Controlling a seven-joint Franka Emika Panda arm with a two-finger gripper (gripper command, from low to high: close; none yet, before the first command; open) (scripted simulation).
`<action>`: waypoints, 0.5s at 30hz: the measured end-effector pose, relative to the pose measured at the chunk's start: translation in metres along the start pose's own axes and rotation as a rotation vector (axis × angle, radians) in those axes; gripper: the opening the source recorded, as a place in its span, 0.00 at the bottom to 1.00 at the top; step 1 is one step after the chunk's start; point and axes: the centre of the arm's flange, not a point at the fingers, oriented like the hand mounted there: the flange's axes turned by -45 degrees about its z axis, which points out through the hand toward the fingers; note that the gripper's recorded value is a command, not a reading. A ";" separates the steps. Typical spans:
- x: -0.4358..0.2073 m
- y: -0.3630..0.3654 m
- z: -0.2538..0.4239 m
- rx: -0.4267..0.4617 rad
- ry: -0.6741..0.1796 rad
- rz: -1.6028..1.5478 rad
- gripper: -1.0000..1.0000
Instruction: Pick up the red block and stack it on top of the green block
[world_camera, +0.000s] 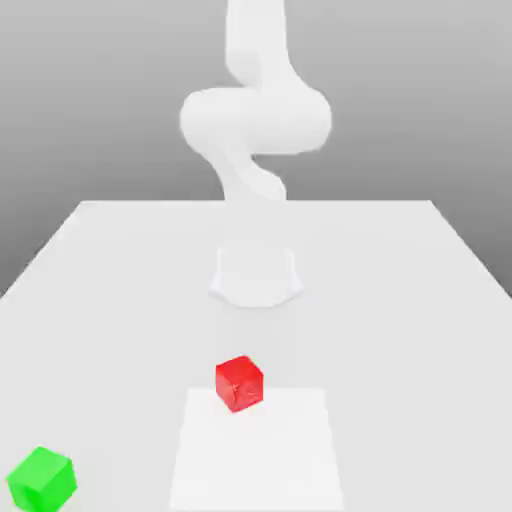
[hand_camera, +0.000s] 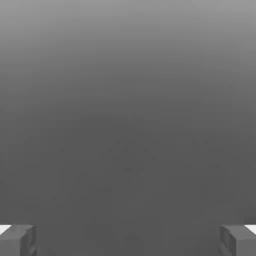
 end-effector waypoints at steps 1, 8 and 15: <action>-0.008 0.004 0.026 -0.005 -0.037 0.049 0.50; -0.096 0.026 0.178 -0.085 -0.281 0.372 0.50; -0.223 0.044 0.272 -0.237 -0.491 0.658 0.50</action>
